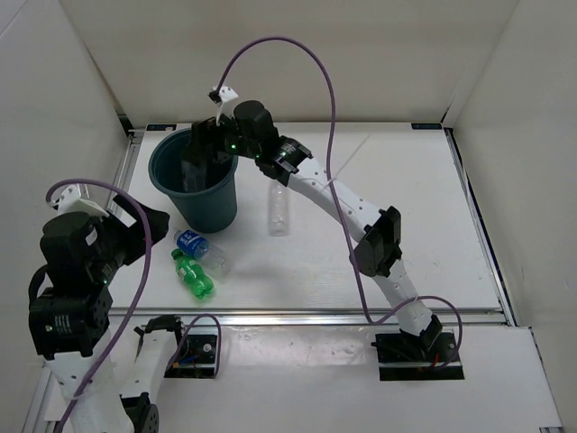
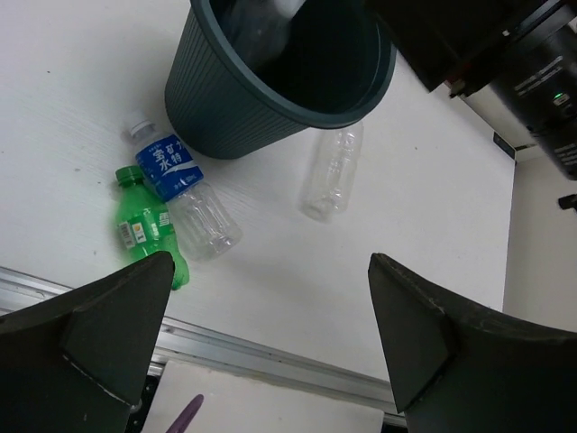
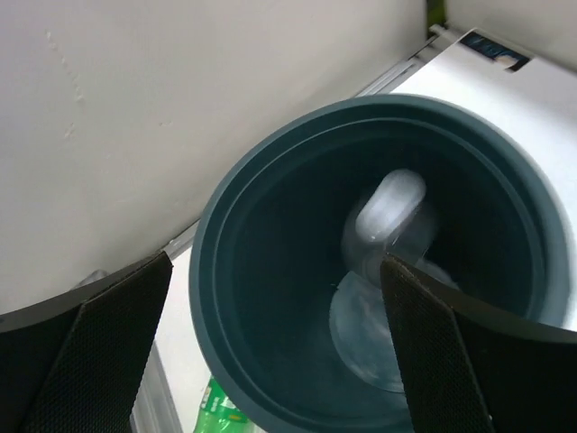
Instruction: Put the plastic bottles in the bin
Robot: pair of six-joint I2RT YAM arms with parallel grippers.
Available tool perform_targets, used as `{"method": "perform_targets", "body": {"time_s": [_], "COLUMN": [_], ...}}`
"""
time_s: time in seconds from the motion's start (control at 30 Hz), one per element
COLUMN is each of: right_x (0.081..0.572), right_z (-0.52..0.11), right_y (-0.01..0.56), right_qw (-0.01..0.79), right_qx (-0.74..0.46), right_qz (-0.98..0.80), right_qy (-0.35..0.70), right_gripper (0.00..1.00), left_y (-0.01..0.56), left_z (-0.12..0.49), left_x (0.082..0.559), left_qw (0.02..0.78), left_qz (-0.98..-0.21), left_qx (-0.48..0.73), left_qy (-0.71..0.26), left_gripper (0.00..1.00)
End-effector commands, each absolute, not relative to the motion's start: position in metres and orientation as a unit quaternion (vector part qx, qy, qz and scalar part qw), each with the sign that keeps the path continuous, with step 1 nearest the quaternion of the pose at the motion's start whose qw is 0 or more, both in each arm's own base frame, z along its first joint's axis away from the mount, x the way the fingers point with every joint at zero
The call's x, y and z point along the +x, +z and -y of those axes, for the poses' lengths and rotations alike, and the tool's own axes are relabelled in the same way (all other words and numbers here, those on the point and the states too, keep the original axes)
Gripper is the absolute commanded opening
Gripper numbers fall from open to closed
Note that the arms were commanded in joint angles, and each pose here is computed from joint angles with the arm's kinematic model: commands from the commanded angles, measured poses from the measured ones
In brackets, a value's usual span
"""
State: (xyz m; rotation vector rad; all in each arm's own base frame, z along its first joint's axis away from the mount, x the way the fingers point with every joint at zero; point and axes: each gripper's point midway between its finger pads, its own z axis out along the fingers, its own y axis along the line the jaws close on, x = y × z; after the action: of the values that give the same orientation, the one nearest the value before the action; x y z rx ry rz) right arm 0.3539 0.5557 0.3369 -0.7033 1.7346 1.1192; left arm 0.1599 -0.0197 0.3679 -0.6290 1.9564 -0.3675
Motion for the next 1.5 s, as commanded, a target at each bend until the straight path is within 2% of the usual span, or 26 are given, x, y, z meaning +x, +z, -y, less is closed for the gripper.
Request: {"method": "perform_targets", "body": {"time_s": [0.0, 0.17, 0.2, 0.3, 0.4, 0.43, 0.5, 0.57, 0.8, 1.03, 1.3, 1.47], "right_x": [0.365, 0.375, 0.398, 0.430, 0.448, 0.451, 0.451, 0.455, 0.440, 0.429, 0.419, 0.411], "right_z": [-0.521, -0.470, -0.443, -0.377, -0.347, -0.346, -0.350, -0.357, -0.375, -0.403, -0.433, -0.444], "right_y": [0.424, 0.434, 0.428, 0.369, 0.318, 0.292, 0.276, 0.219, 0.130, 0.077, 0.056, 0.047], "right_qw": [0.546, 0.542, 0.556, 0.500, 0.425, 0.390, 0.353, 0.296, 0.174, 0.096, 0.040, 0.009], "right_qx": [-0.263, -0.217, -0.171, -0.091, -0.064, -0.066, -0.081, -0.088, -0.080, -0.058, -0.053, -0.049], "right_qz": [-0.649, -0.693, -0.716, -0.791, -0.836, -0.855, -0.862, -0.889, -0.913, -0.910, -0.888, -0.878], "right_qy": [0.459, 0.424, 0.386, 0.342, 0.341, 0.337, 0.355, 0.338, 0.360, 0.399, 0.456, 0.477], "right_gripper": [1.00, 1.00, 1.00, 1.00, 1.00, 1.00, 1.00, 1.00, 1.00, 1.00, 0.99, 0.86], "left_y": [0.365, 0.348, 0.350, 0.355, 0.357, 0.357, 0.357, 0.349, 0.329, 0.317, 0.322, 0.324], "left_z": [0.013, 0.008, 0.008, 0.008, 0.004, 0.004, 0.004, 0.004, 0.003, 0.002, 0.000, 0.000], "left_x": [0.153, 0.148, 0.149, 0.152, 0.154, 0.154, 0.154, 0.157, 0.156, 0.160, 0.166, 0.164], "left_qw": [0.517, 0.515, 0.519, 0.528, 0.533, 0.533, 0.533, 0.526, 0.500, 0.471, 0.466, 0.466], "left_qz": [-0.807, -0.804, -0.802, -0.796, -0.791, -0.791, -0.791, -0.795, -0.807, -0.821, -0.824, -0.824], "left_qx": [-0.254, -0.271, -0.270, -0.269, -0.277, -0.277, -0.277, -0.278, -0.294, -0.305, -0.308, -0.308], "left_qy": [-0.132, -0.121, -0.122, -0.124, -0.119, -0.119, -0.119, -0.117, -0.112, -0.102, -0.097, -0.097], "left_gripper": [1.00, 1.00, 1.00, 1.00, 1.00, 1.00, 1.00, 1.00, 1.00, 1.00, 1.00, 1.00]}}
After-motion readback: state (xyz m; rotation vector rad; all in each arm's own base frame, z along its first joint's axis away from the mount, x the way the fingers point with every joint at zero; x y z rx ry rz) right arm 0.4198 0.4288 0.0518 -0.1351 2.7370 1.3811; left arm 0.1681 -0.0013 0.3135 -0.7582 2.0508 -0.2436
